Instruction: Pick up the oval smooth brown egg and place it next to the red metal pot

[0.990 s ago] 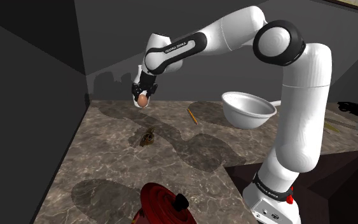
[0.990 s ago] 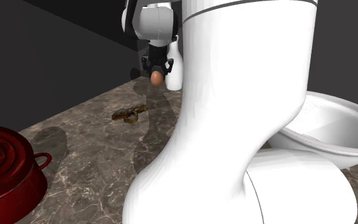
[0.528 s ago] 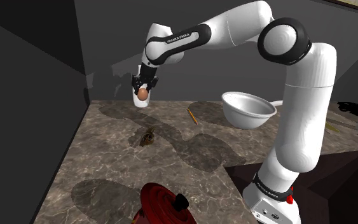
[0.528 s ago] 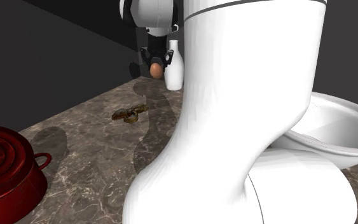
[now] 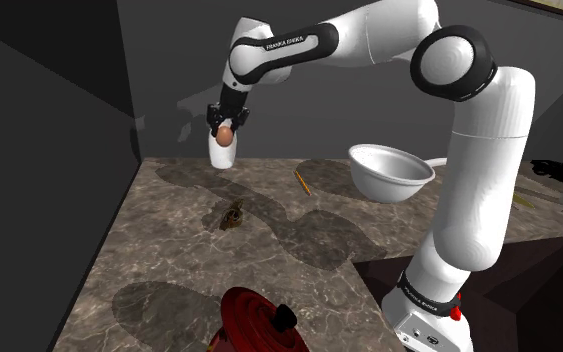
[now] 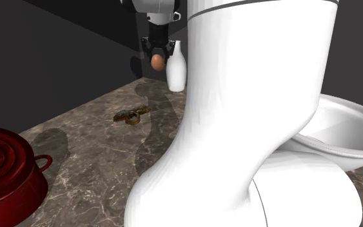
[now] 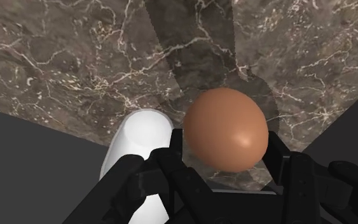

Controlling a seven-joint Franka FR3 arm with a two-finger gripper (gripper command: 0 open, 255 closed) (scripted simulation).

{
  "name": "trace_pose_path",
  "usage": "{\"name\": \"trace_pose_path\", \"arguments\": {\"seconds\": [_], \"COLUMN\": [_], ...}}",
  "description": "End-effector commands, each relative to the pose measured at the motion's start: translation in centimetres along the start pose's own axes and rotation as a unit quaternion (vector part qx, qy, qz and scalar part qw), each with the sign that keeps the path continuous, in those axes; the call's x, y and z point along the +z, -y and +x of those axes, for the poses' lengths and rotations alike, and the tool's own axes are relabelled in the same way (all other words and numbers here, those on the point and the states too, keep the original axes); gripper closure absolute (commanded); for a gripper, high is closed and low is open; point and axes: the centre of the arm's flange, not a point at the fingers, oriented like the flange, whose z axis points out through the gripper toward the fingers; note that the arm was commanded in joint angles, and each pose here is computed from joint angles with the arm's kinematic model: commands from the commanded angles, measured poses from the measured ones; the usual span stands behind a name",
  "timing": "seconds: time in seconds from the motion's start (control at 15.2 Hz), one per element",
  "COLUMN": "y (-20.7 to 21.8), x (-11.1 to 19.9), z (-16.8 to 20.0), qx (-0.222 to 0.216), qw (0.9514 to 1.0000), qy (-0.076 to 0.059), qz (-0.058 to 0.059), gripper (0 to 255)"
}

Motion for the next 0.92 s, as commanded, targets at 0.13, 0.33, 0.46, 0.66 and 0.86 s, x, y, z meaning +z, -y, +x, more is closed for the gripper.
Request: {"name": "trace_pose_path", "arguments": {"seconds": [0.13, 0.33, 0.46, 0.66, 0.86], "y": [0.2, 0.4, 0.5, 0.7, 0.9], "x": [-2.0, -3.6, -4.6, -6.1, -7.6], "z": [0.5, 0.9, 1.1, 1.5, 1.9], "qx": [0.000, 0.000, 0.000, 0.000, 0.000], "qw": [1.0000, 1.0000, 1.0000, 1.0000, 1.0000], "qy": [0.000, 0.000, 0.000, 0.000, 0.000], "qz": [0.000, 0.000, 0.000, 0.000, 0.000], "gripper": [255, 255, 255, 255, 255]}}
